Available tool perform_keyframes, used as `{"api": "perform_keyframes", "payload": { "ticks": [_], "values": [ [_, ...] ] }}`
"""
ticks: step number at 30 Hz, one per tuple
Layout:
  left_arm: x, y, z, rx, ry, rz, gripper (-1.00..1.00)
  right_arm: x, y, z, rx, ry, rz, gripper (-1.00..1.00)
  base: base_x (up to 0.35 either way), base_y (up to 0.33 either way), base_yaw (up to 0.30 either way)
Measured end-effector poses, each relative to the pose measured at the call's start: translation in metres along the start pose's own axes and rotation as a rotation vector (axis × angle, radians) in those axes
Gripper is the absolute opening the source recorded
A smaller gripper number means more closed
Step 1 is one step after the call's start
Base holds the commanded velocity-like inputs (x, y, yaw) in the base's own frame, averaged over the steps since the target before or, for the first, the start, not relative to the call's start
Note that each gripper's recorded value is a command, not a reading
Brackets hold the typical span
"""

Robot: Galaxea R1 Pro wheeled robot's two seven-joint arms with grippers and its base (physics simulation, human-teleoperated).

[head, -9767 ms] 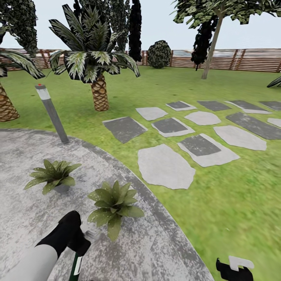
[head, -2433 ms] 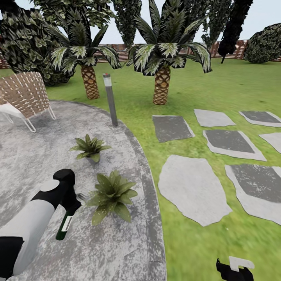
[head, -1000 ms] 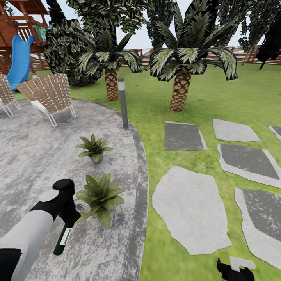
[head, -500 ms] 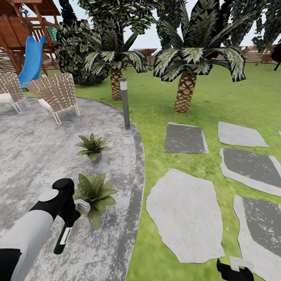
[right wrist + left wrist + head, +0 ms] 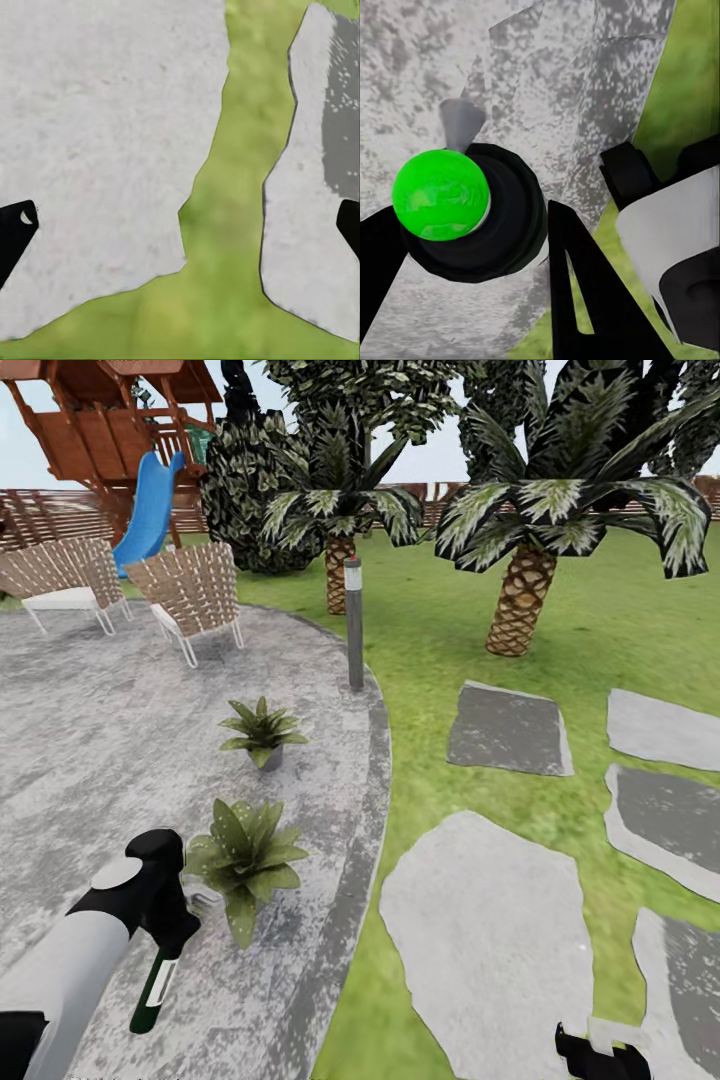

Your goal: Pick up the pesticide atomizer in the garden and spray insectifuge to fully cover both potted plants in the garden.

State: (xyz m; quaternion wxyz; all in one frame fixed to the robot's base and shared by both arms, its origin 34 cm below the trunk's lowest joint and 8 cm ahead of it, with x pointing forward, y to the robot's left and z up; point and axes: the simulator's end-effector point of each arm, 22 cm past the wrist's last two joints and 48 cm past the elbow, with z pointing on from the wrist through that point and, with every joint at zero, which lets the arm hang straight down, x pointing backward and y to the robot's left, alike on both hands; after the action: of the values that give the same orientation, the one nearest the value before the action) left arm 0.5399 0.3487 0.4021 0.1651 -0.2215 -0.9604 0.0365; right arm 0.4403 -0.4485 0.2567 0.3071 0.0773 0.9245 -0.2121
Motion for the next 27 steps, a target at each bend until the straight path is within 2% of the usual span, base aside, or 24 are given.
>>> {"api": "perform_keyframes", "payload": {
  "ticks": [6, 10, 13, 19, 27],
  "values": [
    [0.015, -0.014, 0.024, 0.036, 0.028, -0.004, -1.00, 0.000, 0.000, 0.000, 0.000, 0.000, 0.000, 1.00, 0.017, -0.009, 0.233],
    [0.015, -0.011, 0.025, 0.075, -0.015, -0.064, -1.00, 0.000, 0.000, 0.000, 0.000, 0.000, 0.000, 1.00, 0.001, -0.001, 0.040],
    [0.013, -0.005, 0.026, 0.057, -0.035, -0.087, -1.00, 0.000, 0.000, 0.000, 0.000, 0.000, 0.000, 1.00, 0.000, 0.000, 0.122],
    [0.001, -0.026, 0.032, 0.071, -0.038, -0.060, -1.00, 0.000, 0.000, 0.000, 0.000, 0.000, 0.000, 1.00, 0.028, -0.017, 0.246],
    [-0.009, -0.035, 0.032, 0.062, -0.050, -0.042, -1.00, 0.000, 0.000, 0.000, -0.001, 0.001, -0.002, 1.00, 0.200, -0.174, 0.028]
  ]
}}
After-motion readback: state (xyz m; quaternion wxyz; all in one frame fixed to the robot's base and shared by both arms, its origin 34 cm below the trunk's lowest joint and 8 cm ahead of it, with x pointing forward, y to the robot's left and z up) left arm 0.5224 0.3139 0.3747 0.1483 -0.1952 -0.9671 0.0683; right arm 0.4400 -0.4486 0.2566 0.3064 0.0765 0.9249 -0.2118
